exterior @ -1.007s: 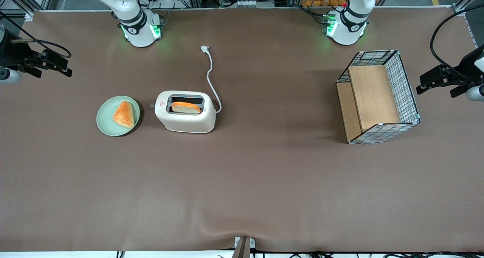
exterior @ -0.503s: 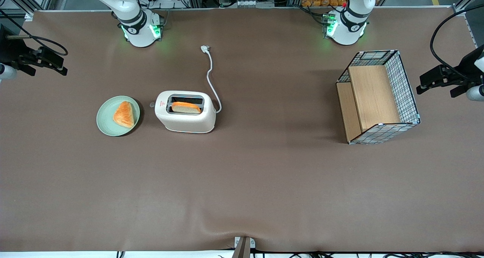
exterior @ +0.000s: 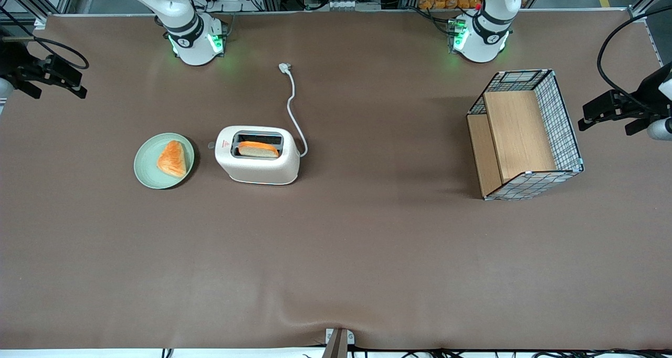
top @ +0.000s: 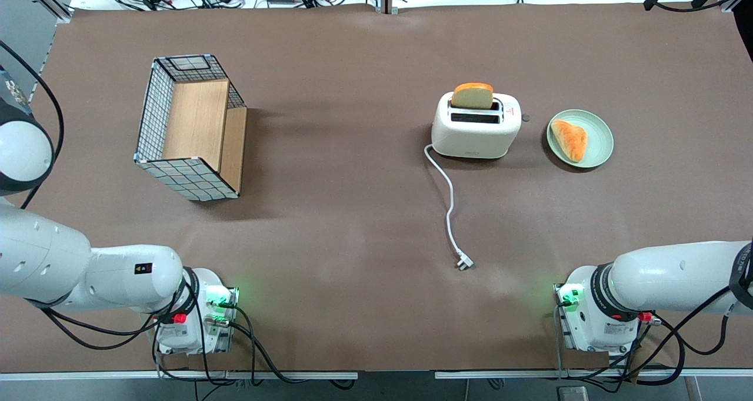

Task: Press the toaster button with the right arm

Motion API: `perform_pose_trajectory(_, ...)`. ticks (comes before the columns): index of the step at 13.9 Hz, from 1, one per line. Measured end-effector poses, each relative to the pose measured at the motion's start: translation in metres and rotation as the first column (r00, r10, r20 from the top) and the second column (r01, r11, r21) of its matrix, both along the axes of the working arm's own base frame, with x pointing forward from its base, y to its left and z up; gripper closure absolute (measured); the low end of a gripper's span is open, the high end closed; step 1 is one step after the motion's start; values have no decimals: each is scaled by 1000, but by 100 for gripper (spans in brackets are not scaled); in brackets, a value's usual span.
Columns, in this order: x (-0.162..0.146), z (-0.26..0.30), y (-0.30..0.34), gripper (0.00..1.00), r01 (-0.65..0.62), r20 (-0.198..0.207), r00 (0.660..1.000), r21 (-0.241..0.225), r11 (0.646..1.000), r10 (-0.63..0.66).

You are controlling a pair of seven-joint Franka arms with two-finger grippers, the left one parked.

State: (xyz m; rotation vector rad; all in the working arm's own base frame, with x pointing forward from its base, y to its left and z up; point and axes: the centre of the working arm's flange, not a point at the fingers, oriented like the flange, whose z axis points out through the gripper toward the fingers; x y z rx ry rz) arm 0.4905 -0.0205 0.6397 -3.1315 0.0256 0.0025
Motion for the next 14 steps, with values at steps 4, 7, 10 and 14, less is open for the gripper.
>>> perform_pose_trajectory(4, 0, 0, -1, 0, 0, 1, 1000, -9, 1000, 0)
perform_pose_trajectory(7, 0, 1, -1, 0, 0, 2, 1000, -11, 1000, 0)
perform_pose_trajectory(10, 0, 1, -1, 0, 0, 2, 1000, -12, 1000, 0)
perform_pose_trajectory(14, 0, 1, -1, 0, -1, 2, 1000, -13, 1000, 1)
